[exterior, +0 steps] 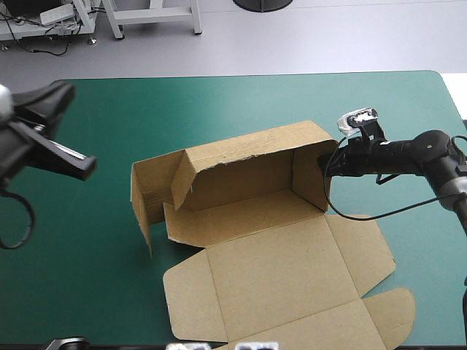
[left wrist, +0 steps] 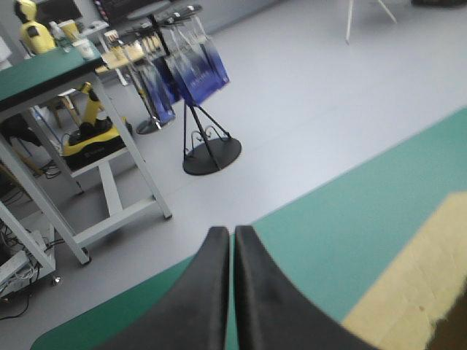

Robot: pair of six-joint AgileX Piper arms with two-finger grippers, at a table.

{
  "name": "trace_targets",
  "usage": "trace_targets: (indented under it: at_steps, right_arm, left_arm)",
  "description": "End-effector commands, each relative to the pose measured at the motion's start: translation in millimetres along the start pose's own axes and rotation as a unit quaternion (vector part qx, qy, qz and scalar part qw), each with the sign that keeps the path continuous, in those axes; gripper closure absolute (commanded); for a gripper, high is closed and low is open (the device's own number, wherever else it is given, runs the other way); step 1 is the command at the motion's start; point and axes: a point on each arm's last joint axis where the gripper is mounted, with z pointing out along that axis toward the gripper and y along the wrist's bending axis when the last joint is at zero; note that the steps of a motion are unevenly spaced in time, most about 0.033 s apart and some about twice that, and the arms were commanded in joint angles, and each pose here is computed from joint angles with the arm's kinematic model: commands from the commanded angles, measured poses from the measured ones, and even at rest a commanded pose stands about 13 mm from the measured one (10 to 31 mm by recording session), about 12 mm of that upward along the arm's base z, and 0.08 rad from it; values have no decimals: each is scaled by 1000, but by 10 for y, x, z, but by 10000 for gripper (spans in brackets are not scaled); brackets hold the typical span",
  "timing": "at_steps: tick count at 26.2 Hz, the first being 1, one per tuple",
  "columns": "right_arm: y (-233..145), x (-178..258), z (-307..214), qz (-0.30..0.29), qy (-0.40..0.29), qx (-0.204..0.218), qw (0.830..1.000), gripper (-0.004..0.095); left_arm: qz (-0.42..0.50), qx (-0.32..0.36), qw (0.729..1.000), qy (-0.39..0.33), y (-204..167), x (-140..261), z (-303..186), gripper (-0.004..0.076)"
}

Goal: Fold the box

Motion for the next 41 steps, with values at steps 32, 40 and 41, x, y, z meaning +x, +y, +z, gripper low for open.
trace_targets:
  at_steps: [32, 40, 41]
  right_arm:
    - [229, -60, -308, 23, -6, 3, 1000, 917]
    - [231, -50, -308, 32, 0, 2, 999, 917]
    - [231, -50, -308, 33, 0, 2, 999, 917]
  left_arm:
    - [48, 158, 979, 120, -995, 279, 957, 706]
    - [-9, 129, 981, 146, -425, 480, 1494, 706]
    - [-19, 116, 982, 149, -304, 496, 1519, 706]
